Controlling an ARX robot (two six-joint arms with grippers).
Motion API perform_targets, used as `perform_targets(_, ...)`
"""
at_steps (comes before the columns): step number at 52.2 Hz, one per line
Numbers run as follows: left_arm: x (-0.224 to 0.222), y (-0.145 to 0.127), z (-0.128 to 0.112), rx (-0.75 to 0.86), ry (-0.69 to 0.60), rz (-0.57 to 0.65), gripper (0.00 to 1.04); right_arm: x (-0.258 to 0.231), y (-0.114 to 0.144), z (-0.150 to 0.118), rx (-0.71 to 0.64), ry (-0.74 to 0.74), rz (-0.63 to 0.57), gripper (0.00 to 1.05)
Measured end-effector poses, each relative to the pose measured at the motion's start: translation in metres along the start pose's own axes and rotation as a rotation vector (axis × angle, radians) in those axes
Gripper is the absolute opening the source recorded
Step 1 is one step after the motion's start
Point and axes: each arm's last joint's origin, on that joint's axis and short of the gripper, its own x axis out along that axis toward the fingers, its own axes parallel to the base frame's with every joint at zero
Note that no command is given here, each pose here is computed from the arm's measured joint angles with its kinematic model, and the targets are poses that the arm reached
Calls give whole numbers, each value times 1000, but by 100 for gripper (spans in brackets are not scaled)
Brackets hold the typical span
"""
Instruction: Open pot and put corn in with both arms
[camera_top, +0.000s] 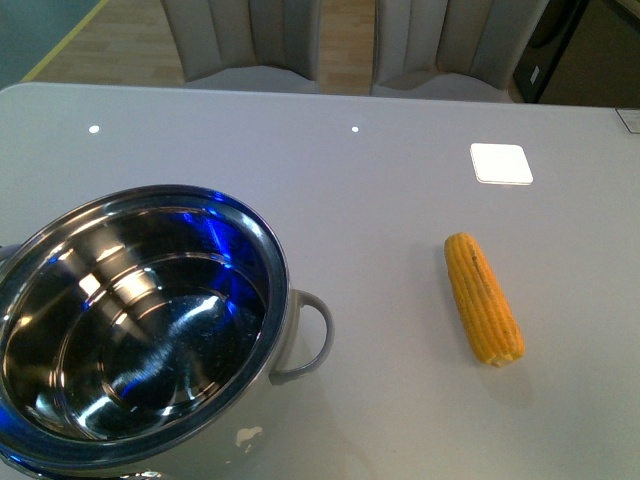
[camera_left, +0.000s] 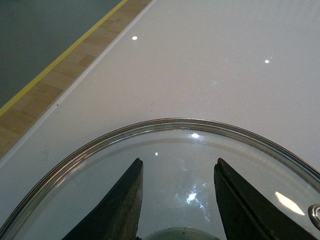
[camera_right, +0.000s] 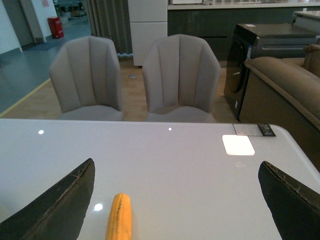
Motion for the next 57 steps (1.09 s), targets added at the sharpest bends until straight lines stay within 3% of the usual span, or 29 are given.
perform_targets(14, 0, 1, 3, 8, -4, 17, 77, 0, 0, 0, 0, 0, 0, 96)
perform_targets(23, -6, 6, 39, 22, -61, 40, 99, 0, 0, 0, 0, 0, 0, 96)
perform_targets(28, -12, 9, 68, 28, -114, 48, 97, 0, 0, 0, 0, 0, 0, 96)
perform_targets(36, -41, 17, 136, 10, -204, 42, 98, 0, 0, 0, 0, 0, 0, 96)
perform_targets(40, -70, 18, 172, -15, -245, 19, 98, 0, 0, 0, 0, 0, 0, 96)
perform_targets(45, -111, 12, 200, -23, -286, -22, 98, 0, 0, 0, 0, 0, 0, 96)
perform_targets(57, -183, -15, 214, -33, -311, -91, 98, 0, 0, 0, 0, 0, 0, 96)
